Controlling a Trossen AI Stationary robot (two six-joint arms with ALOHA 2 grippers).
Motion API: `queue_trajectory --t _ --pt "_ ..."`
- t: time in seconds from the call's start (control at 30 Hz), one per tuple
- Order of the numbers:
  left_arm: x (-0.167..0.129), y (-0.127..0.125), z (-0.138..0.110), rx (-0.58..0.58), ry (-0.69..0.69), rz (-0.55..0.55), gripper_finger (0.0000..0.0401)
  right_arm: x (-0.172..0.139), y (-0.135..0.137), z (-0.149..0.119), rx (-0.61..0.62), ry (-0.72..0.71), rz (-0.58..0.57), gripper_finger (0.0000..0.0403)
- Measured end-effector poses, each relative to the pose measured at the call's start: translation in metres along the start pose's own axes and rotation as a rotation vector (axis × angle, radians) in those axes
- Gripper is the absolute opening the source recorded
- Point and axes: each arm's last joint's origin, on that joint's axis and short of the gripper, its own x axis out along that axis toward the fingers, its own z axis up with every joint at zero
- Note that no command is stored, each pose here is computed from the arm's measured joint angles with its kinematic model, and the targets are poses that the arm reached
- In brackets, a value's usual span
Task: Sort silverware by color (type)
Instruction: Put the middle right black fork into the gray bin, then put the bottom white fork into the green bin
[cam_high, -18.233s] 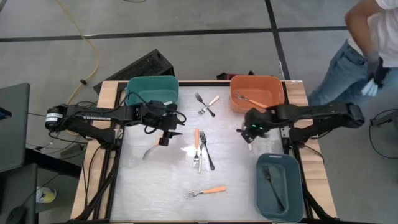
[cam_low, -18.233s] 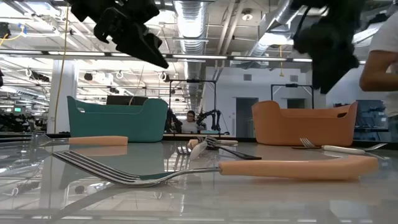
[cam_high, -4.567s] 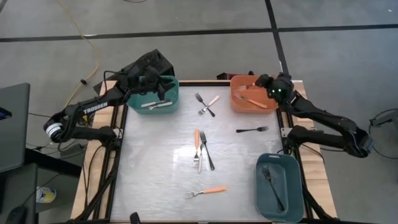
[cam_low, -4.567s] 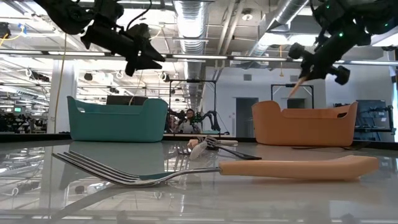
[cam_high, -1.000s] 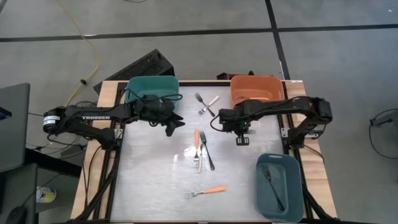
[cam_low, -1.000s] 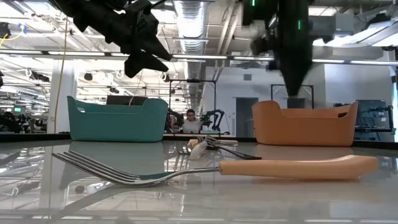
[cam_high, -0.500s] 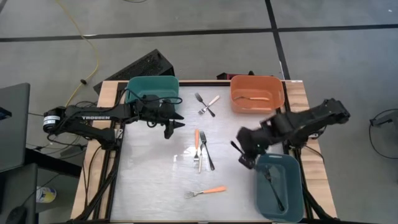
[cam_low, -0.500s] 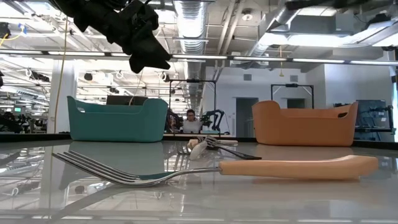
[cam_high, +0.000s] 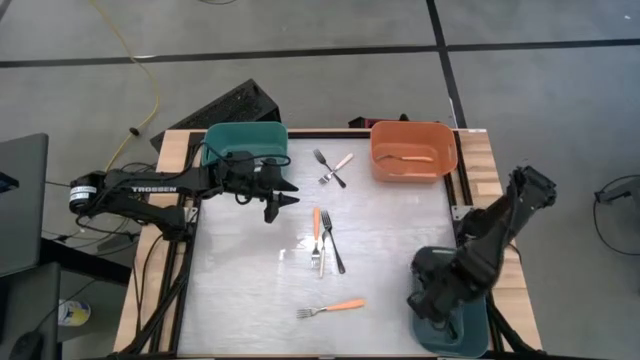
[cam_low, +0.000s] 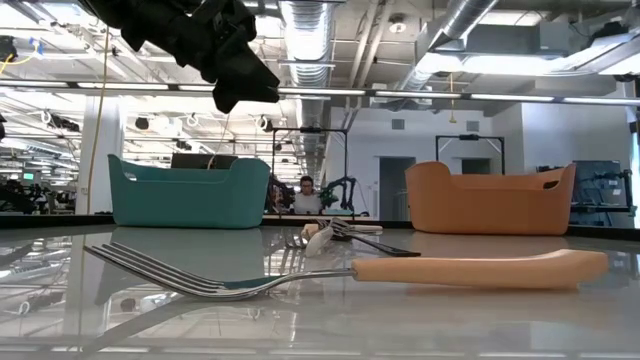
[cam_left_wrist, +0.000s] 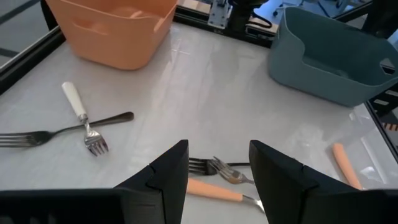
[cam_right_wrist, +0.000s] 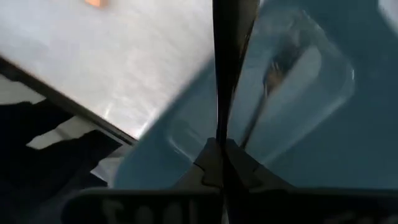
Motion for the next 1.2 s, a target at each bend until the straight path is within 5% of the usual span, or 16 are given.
queue_trajectory --t 0.2,0.43,0.77,1.0,1.2 --pt "0.000 0.000 0.000 -0.028 0.000 0.001 0.0153 0.030 -0.022 -0.020 0.131 -0.012 -0.076 0.0017" --pt "0.000 0.001 0.000 -0.093 -0.009 0.026 0.0153 0.067 -0.031 -0.027 0.182 0.011 -0.028 0.0021" --pt "0.000 0.003 0.002 -0.191 -0.037 0.083 0.0153 0.070 -0.045 -0.018 0.207 0.040 -0.108 0.0132" --pt "0.000 0.003 0.005 -0.242 -0.086 0.112 0.0153 0.028 -0.061 -0.007 0.079 0.132 0.103 0.0232" --pt "-0.001 0.004 0.006 -0.294 -0.101 0.151 0.0153 -0.014 -0.096 0.019 0.010 0.053 0.330 0.0256"
